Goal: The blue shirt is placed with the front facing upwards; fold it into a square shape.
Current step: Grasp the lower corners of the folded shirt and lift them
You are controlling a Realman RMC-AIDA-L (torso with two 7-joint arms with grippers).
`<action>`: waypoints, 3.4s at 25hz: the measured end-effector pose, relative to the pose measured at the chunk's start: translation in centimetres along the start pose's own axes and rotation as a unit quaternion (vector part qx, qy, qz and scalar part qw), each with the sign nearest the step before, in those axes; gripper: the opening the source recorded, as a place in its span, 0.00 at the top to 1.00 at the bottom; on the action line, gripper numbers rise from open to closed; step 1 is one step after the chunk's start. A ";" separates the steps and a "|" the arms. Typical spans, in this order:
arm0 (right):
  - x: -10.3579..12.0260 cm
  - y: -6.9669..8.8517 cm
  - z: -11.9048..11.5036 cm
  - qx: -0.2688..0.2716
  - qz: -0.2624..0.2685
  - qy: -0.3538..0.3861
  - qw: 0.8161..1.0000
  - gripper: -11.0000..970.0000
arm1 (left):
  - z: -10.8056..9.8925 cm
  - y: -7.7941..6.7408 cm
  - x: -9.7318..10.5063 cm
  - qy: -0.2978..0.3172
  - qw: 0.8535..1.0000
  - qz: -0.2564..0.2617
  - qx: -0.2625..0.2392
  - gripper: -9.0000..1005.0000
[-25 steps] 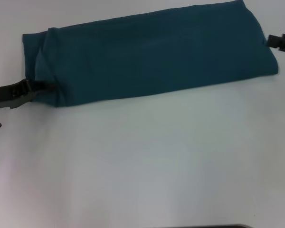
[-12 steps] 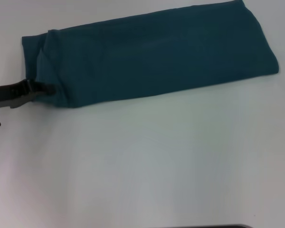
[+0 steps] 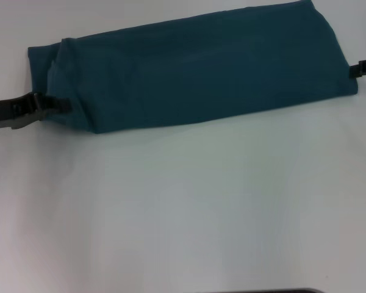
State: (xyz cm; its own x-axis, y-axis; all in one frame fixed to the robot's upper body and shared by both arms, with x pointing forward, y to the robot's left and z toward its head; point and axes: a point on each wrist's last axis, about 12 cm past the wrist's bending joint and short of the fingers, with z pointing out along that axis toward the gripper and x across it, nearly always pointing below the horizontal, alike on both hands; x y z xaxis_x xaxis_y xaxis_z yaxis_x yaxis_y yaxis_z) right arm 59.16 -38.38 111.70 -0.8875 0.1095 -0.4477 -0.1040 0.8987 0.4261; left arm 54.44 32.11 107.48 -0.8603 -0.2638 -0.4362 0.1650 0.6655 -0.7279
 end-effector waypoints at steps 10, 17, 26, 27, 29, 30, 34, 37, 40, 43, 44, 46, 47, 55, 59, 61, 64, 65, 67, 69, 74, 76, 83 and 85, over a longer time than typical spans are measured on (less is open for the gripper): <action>0.4 0.7 2.0 -0.007 0.020 -0.018 1.000 0.04 | 0.2 -0.5 -0.1 0.003 1.000 0.010 0.008 0.99; 0.4 1.1 2.9 -0.006 0.020 -0.026 0.999 0.04 | 0.3 -0.5 -0.1 0.004 1.000 0.010 0.009 0.99; 0.7 1.7 4.0 -0.006 0.013 -0.010 1.000 0.06 | 0.3 -0.5 -0.1 0.004 1.000 0.011 0.009 0.99; 0.7 1.8 4.1 -0.006 0.012 -0.008 1.000 0.07 | 0.3 -0.5 -0.1 0.004 1.000 0.011 0.009 0.99; 0.8 1.9 4.2 -0.007 0.010 -0.007 1.000 0.07 | 0.3 -0.5 -0.1 0.003 1.000 0.011 0.009 0.99; 0.7 1.9 4.2 -0.008 0.009 -0.008 1.000 0.08 | 0.3 -0.5 -0.1 0.004 1.000 0.011 0.009 0.99; 0.6 2.1 4.2 -0.015 0.007 -0.014 1.000 0.09 | 0.3 -0.5 0.0 0.004 1.000 0.011 0.010 0.99; 0.4 2.4 4.2 -0.034 0.007 -0.025 0.999 0.11 | 0.3 -0.6 -0.1 0.004 1.000 0.012 0.011 0.99; 0.4 2.3 4.0 -0.033 0.008 -0.024 0.999 0.12 | 0.3 -0.6 -0.1 0.005 1.000 0.012 0.011 0.99; 0.5 2.2 4.0 -0.024 0.003 -0.014 1.000 0.13 | 0.3 -0.7 -0.2 0.003 1.000 0.012 0.013 0.99; 0.5 2.2 4.0 -0.022 -0.001 -0.012 1.000 0.15 | 0.3 -0.7 -0.2 0.004 1.000 0.013 0.014 0.99; 0.5 2.1 3.8 -0.021 -0.004 -0.008 1.000 0.21 | 0.3 -0.8 -0.3 0.003 1.000 0.016 0.015 0.99; 0.6 2.1 3.8 -0.021 -0.005 -0.004 1.000 0.23 | 0.3 -0.9 -0.4 0.003 1.000 0.017 0.015 0.99; 0.5 1.8 2.9 -0.012 -0.012 0.003 1.000 0.50 | 0.2 -1.1 -0.5 0.000 1.000 0.017 0.016 0.99; 0.4 1.7 2.3 -0.009 -0.020 0.007 1.000 0.68 | 0.2 -1.1 -0.7 0.002 1.000 0.019 0.014 0.99; 0.3 1.6 2.0 -0.004 -0.022 0.007 1.000 0.78 | 0.2 -1.1 -0.8 0.004 1.000 0.021 0.013 0.99; 0.2 1.5 1.8 0.000 -0.022 0.008 1.000 0.88 | 0.2 -1.1 -0.8 0.006 1.000 0.022 0.012 0.99; 0.3 1.5 1.8 0.000 -0.022 0.009 1.000 0.91 | 0.2 -1.1 -0.8 0.007 1.000 0.022 0.011 0.99; 0.2 1.5 1.7 0.001 -0.022 0.009 1.000 0.96 | 0.2 -1.1 -0.8 0.009 1.000 0.023 0.010 0.99; 0.2 1.3 1.6 0.002 -0.017 0.006 1.000 0.99 | 0.2 -1.1 -0.8 0.009 1.000 0.023 0.010 0.99; 0.2 0.3 0.4 0.010 -0.006 -0.005 1.000 0.96 | 0.2 -1.1 -0.9 0.009 1.000 0.024 0.011 0.99; 0.3 0.0 0.2 0.010 -0.005 -0.010 1.000 0.95 | 0.2 -1.1 -0.8 0.009 1.000 0.024 0.011 0.99; 0.8 0.0 1.3 0.015 -0.006 -0.006 1.000 0.85 | 0.3 -1.3 -0.9 0.010 1.000 0.025 0.013 0.99; 0.8 0.1 1.6 0.014 -0.003 -0.006 1.000 0.77 | 0.4 -1.3 -0.9 0.010 1.000 0.025 0.014 0.99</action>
State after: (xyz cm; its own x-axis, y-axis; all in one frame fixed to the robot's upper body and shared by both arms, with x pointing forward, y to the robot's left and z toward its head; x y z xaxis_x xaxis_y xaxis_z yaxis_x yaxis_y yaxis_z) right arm 59.13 -37.55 110.10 -0.8814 0.1098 -0.4594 -0.0959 0.9107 0.4018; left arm 55.14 31.20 108.61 -0.8599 -0.2164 -0.4623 0.2214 0.6580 -0.7198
